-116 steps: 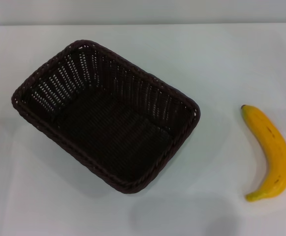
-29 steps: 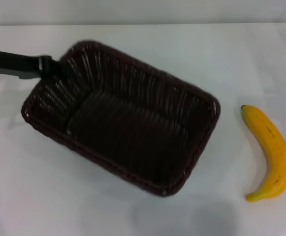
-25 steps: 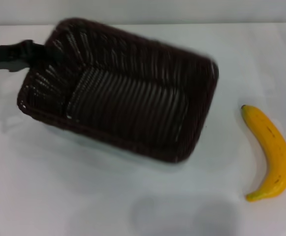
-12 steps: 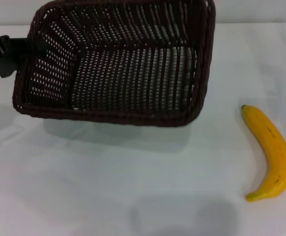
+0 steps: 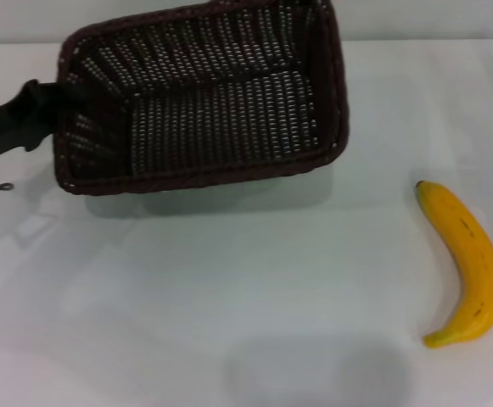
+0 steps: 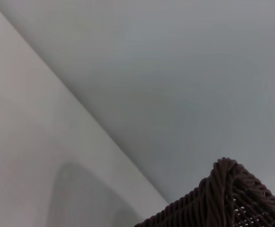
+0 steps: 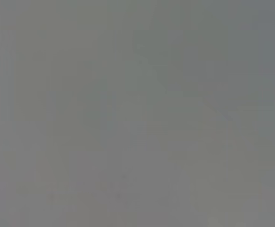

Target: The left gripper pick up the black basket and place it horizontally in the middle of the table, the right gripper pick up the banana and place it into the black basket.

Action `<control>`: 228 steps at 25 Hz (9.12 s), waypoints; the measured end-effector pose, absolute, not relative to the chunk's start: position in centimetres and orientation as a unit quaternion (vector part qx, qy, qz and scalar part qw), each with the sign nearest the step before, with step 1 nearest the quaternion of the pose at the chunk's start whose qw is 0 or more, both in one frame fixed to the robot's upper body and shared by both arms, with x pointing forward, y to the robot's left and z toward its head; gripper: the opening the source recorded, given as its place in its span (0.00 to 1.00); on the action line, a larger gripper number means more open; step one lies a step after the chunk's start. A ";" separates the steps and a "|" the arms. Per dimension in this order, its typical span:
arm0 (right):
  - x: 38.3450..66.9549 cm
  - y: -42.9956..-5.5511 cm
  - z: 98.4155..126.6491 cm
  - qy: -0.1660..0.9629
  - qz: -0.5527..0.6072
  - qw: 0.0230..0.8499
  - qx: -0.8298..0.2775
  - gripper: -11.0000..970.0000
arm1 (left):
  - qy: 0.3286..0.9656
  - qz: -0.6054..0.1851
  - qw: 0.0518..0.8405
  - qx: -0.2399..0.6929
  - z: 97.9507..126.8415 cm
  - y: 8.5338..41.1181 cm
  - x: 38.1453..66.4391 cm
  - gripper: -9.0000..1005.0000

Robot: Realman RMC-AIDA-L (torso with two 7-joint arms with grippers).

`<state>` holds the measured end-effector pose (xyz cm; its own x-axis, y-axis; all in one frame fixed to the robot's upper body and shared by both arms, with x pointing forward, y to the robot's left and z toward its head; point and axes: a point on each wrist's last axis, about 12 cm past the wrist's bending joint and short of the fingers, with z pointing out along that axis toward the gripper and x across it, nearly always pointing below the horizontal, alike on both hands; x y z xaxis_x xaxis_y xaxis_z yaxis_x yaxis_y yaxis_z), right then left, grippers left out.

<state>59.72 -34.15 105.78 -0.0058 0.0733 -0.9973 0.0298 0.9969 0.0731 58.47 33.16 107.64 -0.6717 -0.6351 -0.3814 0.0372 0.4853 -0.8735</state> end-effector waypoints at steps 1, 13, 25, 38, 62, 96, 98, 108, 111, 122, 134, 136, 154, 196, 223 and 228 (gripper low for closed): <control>59.7 -34.2 105.8 0.709 0.015 0.704 0.036 0.91 | 0.787 -0.468 0.354 -0.188 107.6 32.8 58.7 0.23; 59.6 -34.4 105.6 0.714 0.012 0.699 0.038 0.91 | 0.808 -0.449 0.336 -0.182 107.1 29.2 60.8 0.26; 59.7 -34.3 105.5 0.717 0.012 0.696 0.040 0.91 | 0.809 -0.453 0.329 -0.180 106.7 27.9 60.8 0.28; 59.6 -34.3 105.5 0.717 0.012 0.695 0.045 0.91 | 0.812 -0.449 0.352 -0.121 107.2 27.5 60.7 0.48; 59.3 -36.5 105.7 0.699 0.015 0.699 0.149 0.91 | 0.666 -0.400 0.613 -0.142 105.1 34.2 52.0 0.77; 59.9 -39.2 115.8 0.815 0.210 0.533 -0.088 0.91 | 0.721 -0.124 0.653 -0.196 101.2 37.1 51.8 0.79; 59.6 -38.7 116.8 0.838 0.180 0.503 -0.115 0.90 | 0.722 -0.119 0.654 -0.193 101.2 37.0 51.9 0.79; 56.0 -33.1 120.7 0.891 0.100 0.387 -0.215 0.90 | 0.736 -0.113 0.641 -0.187 100.5 35.6 52.3 0.80; 55.4 -31.2 120.8 0.900 0.105 0.352 -0.236 0.90 | 0.736 -0.111 0.639 -0.194 100.4 35.8 52.2 0.80; 54.6 -25.1 119.5 0.910 0.099 0.271 -0.298 0.90 | 0.735 -0.111 0.642 -0.188 100.5 35.6 52.2 0.81; 55.0 -21.1 118.0 0.912 0.045 0.237 -0.331 0.90 | 0.732 -0.114 0.646 -0.183 101.0 35.3 53.1 0.84; 55.4 -21.1 117.5 0.918 0.036 0.229 -0.323 0.90 | 0.732 -0.114 0.646 -0.182 101.0 35.3 53.1 0.87; 56.1 -20.4 114.4 0.937 0.003 0.180 -0.299 0.90 | 0.731 -0.096 0.654 -0.168 101.7 35.7 54.1 0.88; 61.3 -18.7 126.8 0.736 -0.071 0.559 -0.375 0.49 | 0.709 -0.110 0.663 -0.213 102.0 36.6 53.8 0.88; 62.9 -13.3 120.0 0.653 0.066 0.553 -0.513 0.66 | 0.695 -0.152 0.654 -0.256 101.2 36.1 52.3 0.88; 62.9 -16.9 120.4 0.665 0.090 0.640 -0.374 0.67 | 0.700 -0.147 0.647 -0.264 100.6 36.1 51.9 0.88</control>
<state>62.90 -16.91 120.38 0.0985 -0.3828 -0.9186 -0.6135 0.7034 -0.3589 51.88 36.05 100.63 -0.0233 -0.5600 -0.8281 -0.1804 0.8171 -0.5475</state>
